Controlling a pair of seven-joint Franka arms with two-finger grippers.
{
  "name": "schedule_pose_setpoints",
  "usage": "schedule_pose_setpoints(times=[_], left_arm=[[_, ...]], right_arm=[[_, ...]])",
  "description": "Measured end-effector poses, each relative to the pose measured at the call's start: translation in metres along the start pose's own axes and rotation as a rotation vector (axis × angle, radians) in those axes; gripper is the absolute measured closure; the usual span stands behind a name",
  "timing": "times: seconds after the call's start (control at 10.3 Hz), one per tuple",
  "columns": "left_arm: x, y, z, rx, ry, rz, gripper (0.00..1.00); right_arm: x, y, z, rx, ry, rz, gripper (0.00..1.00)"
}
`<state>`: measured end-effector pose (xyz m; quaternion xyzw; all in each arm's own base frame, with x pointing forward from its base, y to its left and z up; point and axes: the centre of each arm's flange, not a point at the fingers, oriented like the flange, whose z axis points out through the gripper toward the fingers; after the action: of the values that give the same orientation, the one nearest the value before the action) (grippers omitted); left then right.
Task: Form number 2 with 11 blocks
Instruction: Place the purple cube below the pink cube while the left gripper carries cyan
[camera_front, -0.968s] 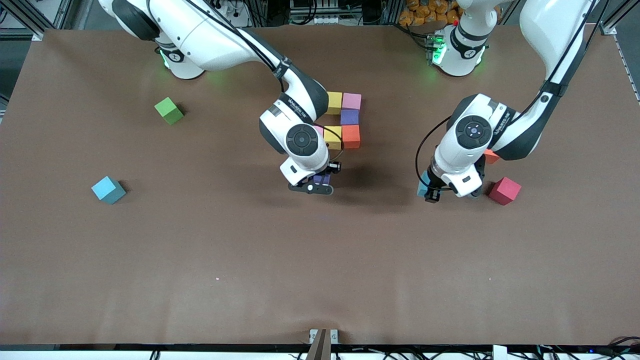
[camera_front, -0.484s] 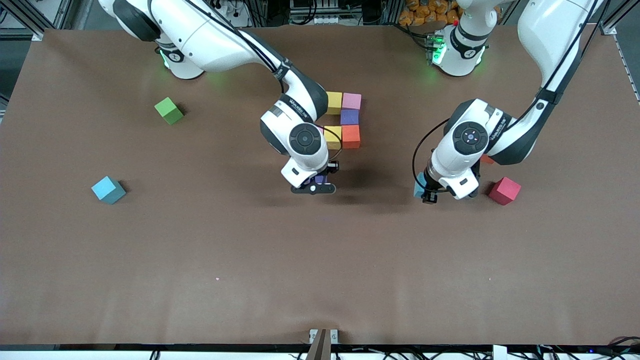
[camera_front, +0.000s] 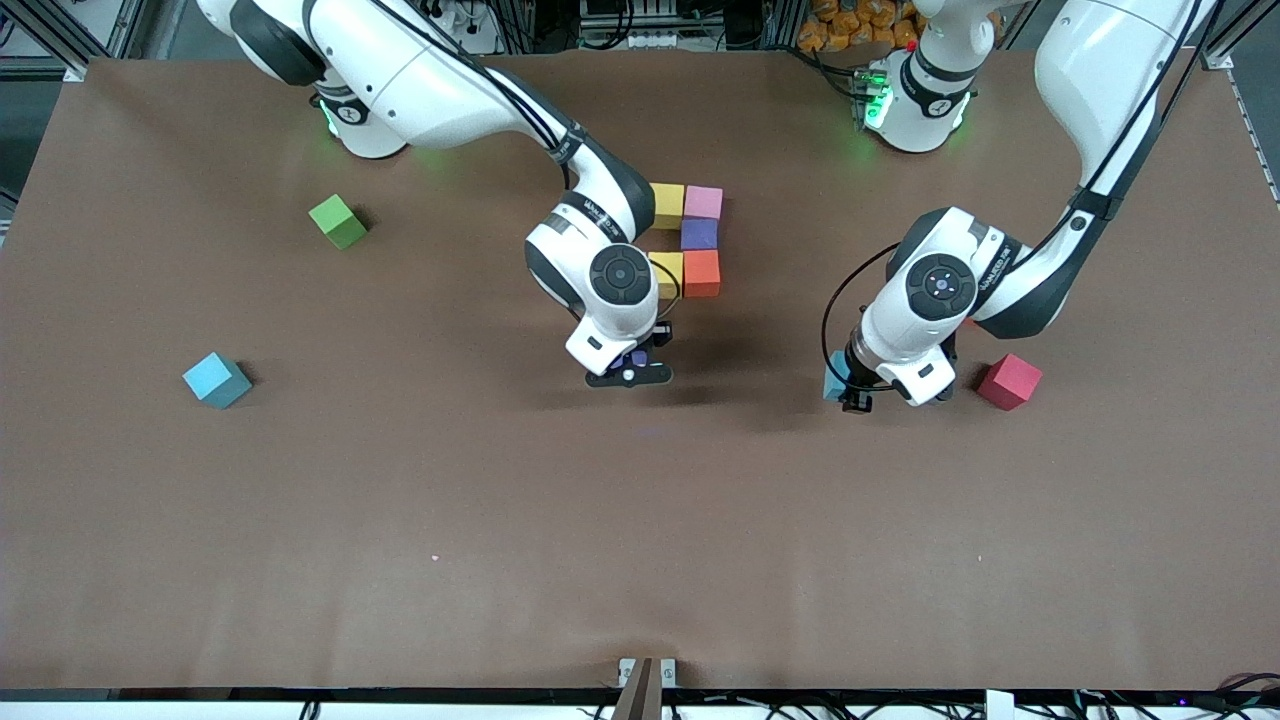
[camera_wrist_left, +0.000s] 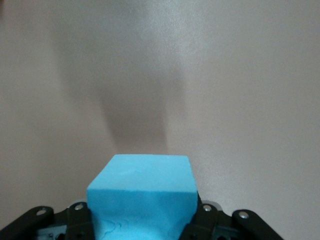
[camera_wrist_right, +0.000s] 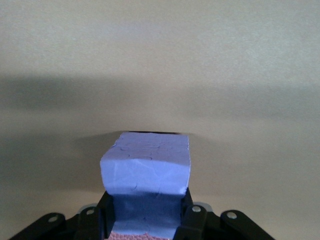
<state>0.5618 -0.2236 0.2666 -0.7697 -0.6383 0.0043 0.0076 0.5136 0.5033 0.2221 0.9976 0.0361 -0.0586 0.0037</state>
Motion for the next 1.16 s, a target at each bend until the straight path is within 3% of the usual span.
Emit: schedule_pose_setpoints(times=[0.58, 1.16], left_arm=[[0.000, 0.001, -0.001, -0.002, 0.000, -0.002, 0.38], [0.001, 0.003, -0.002, -0.006, -0.003, -0.005, 0.38]], right_arm=[[0.000, -0.004, -0.002, 0.020, 0.018, -0.088, 0.47], [-0.008, -0.011, 0.001, 0.033, 0.000, -0.122, 0.47]])
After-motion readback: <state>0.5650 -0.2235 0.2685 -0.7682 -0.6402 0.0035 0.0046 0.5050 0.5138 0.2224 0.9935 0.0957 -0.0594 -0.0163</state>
